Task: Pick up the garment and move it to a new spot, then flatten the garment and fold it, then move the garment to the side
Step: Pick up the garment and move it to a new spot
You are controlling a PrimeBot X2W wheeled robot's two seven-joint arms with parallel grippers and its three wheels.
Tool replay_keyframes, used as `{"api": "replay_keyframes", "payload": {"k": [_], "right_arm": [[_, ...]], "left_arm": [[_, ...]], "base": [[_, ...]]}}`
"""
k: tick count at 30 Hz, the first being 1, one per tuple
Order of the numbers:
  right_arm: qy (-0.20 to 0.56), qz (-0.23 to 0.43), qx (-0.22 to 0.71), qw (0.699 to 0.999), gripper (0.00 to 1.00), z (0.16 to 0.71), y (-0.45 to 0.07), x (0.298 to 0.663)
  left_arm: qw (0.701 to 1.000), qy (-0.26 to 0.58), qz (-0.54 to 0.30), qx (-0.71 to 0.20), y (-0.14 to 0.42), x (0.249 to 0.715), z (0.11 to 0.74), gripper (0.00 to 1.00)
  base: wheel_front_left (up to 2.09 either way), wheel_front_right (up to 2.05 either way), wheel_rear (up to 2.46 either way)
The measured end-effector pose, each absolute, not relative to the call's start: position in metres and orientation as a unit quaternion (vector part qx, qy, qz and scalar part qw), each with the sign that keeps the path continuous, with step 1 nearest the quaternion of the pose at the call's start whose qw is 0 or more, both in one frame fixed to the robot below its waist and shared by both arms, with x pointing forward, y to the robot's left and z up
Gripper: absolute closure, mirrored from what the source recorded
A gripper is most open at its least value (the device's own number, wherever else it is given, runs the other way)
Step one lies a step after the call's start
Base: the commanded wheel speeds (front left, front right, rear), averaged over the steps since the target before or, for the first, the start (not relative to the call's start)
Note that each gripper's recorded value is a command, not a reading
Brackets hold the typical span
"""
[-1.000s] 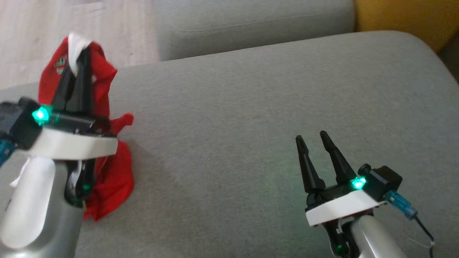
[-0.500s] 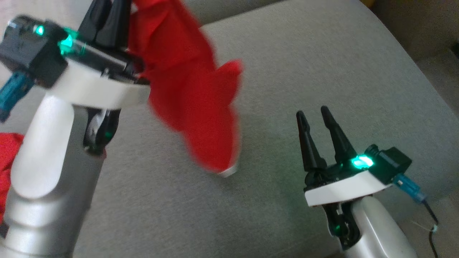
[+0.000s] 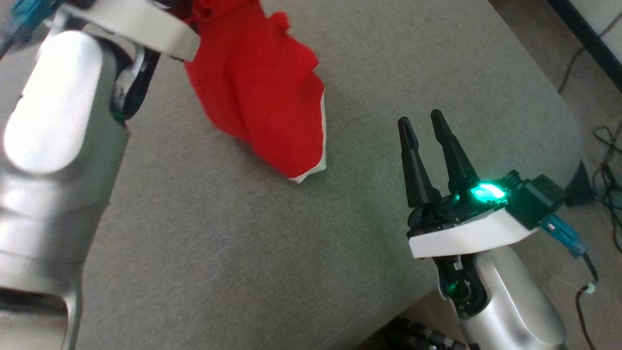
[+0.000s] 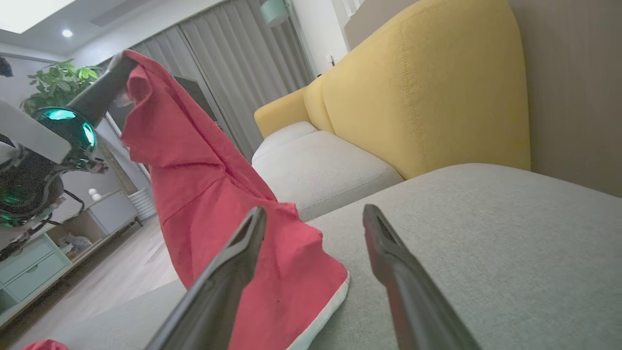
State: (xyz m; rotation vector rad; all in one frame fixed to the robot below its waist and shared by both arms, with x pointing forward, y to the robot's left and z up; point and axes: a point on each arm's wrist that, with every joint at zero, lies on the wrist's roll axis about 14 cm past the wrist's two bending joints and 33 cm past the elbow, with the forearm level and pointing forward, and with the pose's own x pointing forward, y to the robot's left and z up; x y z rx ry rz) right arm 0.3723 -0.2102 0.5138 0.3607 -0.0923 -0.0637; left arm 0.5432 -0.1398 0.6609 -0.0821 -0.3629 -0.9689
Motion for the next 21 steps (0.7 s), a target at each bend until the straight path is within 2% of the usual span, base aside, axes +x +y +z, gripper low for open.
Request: {"api": "replay_keyframes", "payload": {"k": [1, 2, 3, 9, 16, 21], "right_arm": [[-0.043, -0.036, 0.179, 0.982, 0.0, 0.512, -0.212, 0.372], [-0.041, -0.039, 0.178, 0.982, 0.0, 0.51, -0.214, 0.373], [-0.038, -0.041, 0.177, 0.983, 0.0, 0.509, -0.216, 0.374], [-0.032, -0.035, 0.178, 0.983, 0.0, 0.504, -0.212, 0.38], [-0.032, 0.004, 0.161, 0.986, 0.0, 0.503, -0.191, 0.395], [-0.027, 0.041, 0.145, 0.988, 0.0, 0.501, -0.169, 0.405]], "left_arm": [[0.867, -0.164, -0.468, -0.04, -0.147, 0.546, 0.653, 1.0], [0.866, -0.154, -0.474, -0.038, -0.154, 0.548, 0.644, 0.31], [0.866, -0.144, -0.478, -0.041, -0.16, 0.55, 0.635, 0.0], [0.877, -0.114, -0.466, -0.038, -0.153, 0.561, 0.599, 0.0], [0.914, -0.118, -0.387, -0.027, -0.077, 0.576, 0.592, 0.0], [0.943, -0.077, -0.323, -0.028, -0.008, 0.546, 0.554, 0.0]], "base": [[0.0, 0.0, 0.0], [0.0, 0.0, 0.0], [0.0, 0.0, 0.0], [0.0, 0.0, 0.0], [0.0, 0.0, 0.0], [0.0, 0.0, 0.0]]}}
